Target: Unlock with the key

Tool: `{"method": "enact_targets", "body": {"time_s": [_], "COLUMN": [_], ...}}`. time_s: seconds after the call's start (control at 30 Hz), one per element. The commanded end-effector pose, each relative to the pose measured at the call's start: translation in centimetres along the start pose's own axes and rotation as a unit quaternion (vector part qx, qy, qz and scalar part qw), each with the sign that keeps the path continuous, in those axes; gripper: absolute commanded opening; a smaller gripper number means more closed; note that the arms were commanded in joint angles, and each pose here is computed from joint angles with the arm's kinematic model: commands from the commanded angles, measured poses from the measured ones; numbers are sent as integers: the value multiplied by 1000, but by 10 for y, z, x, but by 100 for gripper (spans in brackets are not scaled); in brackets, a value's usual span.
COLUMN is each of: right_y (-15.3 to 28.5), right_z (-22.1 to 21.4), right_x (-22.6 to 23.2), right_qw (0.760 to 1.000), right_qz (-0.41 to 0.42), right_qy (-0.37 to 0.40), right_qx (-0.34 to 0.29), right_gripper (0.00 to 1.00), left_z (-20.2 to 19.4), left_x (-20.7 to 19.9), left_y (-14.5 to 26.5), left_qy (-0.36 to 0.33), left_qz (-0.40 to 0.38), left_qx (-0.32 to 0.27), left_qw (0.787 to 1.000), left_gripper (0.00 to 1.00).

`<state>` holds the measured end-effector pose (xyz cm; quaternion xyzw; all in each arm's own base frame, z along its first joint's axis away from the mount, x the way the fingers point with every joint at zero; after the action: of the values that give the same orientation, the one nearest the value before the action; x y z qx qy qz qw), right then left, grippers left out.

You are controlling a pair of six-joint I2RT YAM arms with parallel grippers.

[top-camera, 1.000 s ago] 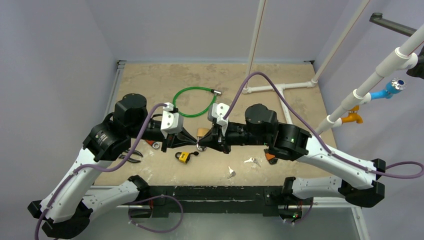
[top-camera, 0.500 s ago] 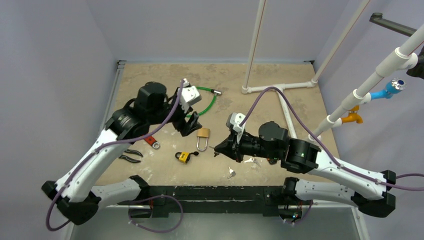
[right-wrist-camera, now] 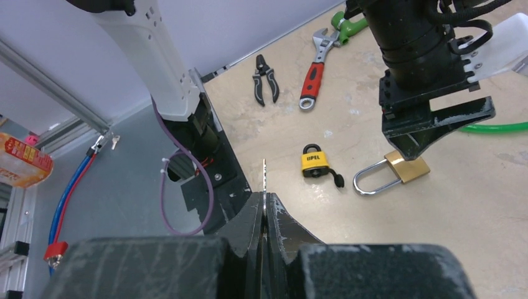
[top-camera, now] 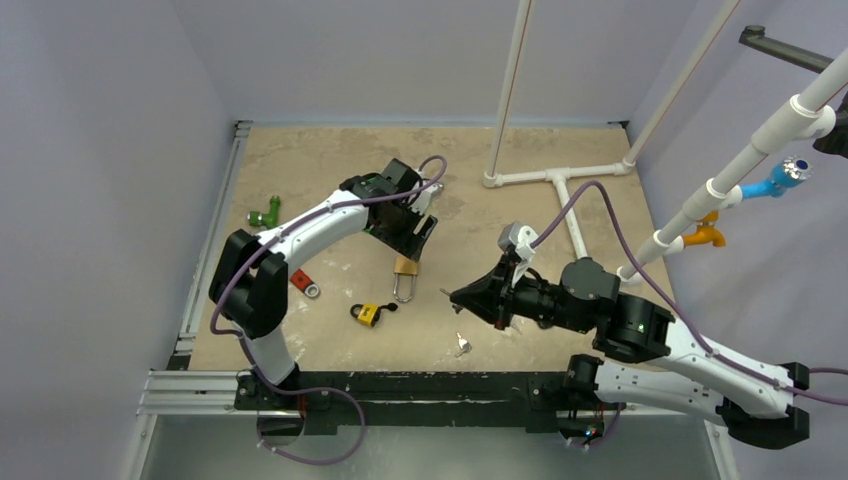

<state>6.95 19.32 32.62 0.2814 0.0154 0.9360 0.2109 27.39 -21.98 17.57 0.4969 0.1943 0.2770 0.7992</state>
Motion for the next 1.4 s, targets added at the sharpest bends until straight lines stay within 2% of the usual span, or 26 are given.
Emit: {"method": "enact_targets", "body": {"time_s": [0.0,0.33,0.7,0.9,1.1,1.17,1.37], "right_y": [-3,-11,-25,-29,-29,-28,-22], "right_z": [16,43,53,52,53,53,55], "right_x": [9,27,36,36,36,35,35], "right_qw": [1000,999,999,999,999,999,999], "right_qz": [0,21,36,37,37,34,30], "right_qy": [-15,6,12,11,9,9,12], "right_qx": [-19,-26,-16,-13,-17,-19,-26], "right_gripper": [0,0,0,0,0,0,0], "left_z": [15,-18,-17,-15,-16,-23,-36], "left_x": [3,-10,-5,-7,-16,-21,-32], "left_y": [-8,-49,-80,-99,-91,-88,-72], "left_qy": [40,87,95,74,31,17,-37], "left_qz": [19,15,27,21,11,3,0], "left_qx": [-38,9,0,3,-20,-17,-20], "left_qw": [998,996,995,997,999,1000,999], "left_gripper": [70,69,68,65,52,53,63]}}
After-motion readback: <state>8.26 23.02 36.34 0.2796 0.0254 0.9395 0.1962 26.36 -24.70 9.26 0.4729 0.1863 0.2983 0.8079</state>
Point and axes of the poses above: each gripper's point midway between its finger pads, its own y axis back along the fingers, its own x axis along the line the jaws close on, z = x × y, the point moved 8 cm from there along y, back along the fingers, and after that the axes turned 14 degrees about -y, right-handed, at the moved point
